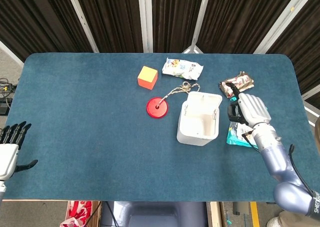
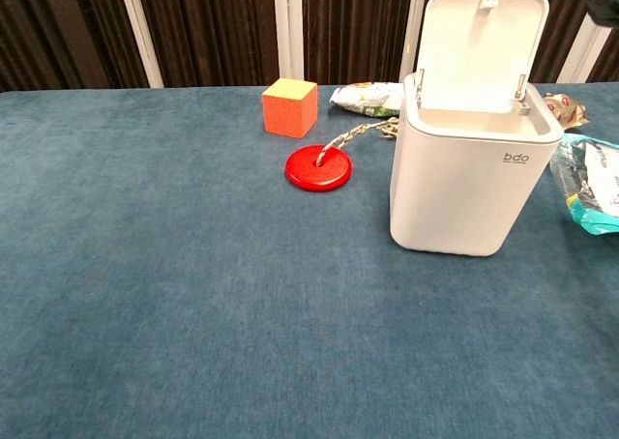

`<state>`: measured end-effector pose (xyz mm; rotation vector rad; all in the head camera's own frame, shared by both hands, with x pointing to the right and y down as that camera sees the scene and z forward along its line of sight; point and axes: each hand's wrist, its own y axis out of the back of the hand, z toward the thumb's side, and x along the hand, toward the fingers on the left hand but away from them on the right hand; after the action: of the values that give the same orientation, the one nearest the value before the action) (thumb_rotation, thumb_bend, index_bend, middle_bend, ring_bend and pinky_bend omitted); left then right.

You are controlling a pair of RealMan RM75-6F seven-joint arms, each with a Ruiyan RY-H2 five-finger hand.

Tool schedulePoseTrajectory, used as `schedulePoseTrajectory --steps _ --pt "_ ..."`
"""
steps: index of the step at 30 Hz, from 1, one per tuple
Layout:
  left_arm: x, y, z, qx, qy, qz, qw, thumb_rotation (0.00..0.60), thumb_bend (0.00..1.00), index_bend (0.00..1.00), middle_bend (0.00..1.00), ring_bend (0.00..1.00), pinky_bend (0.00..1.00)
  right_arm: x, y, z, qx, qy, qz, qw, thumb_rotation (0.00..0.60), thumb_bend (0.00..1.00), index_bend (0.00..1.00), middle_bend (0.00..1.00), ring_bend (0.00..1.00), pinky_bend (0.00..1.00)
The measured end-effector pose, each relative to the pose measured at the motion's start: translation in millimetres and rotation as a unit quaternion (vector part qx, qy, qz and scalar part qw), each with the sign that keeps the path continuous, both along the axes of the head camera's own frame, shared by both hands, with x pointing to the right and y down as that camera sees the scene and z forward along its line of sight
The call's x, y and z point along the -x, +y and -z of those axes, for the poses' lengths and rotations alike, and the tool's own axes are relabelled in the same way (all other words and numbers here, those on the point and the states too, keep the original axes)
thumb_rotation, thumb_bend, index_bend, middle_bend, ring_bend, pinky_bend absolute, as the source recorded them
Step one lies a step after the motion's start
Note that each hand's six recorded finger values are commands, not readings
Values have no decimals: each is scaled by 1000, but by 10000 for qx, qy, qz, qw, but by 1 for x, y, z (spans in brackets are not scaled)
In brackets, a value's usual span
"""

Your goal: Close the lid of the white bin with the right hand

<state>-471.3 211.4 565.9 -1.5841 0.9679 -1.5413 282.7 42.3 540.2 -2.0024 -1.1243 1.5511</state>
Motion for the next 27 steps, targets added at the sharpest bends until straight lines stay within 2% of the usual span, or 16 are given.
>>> schedulePoseTrajectory --steps 7,18,27 --pt "1 0 0 17 -20 4 10000 600 0 0 0 0 0 13 12 -7 356 8 92 9993 600 705 138 760 819 784" --pt "1 0 -1 24 -32 21 10000 600 0 0 0 0 0 34 36 9 646 -351 374 9966 600 705 138 760 819 784" --pt "1 0 -1 19 -41 23 10000 600 0 0 0 0 0 33 61 10 984 -353 578 9928 600 705 138 760 819 784"
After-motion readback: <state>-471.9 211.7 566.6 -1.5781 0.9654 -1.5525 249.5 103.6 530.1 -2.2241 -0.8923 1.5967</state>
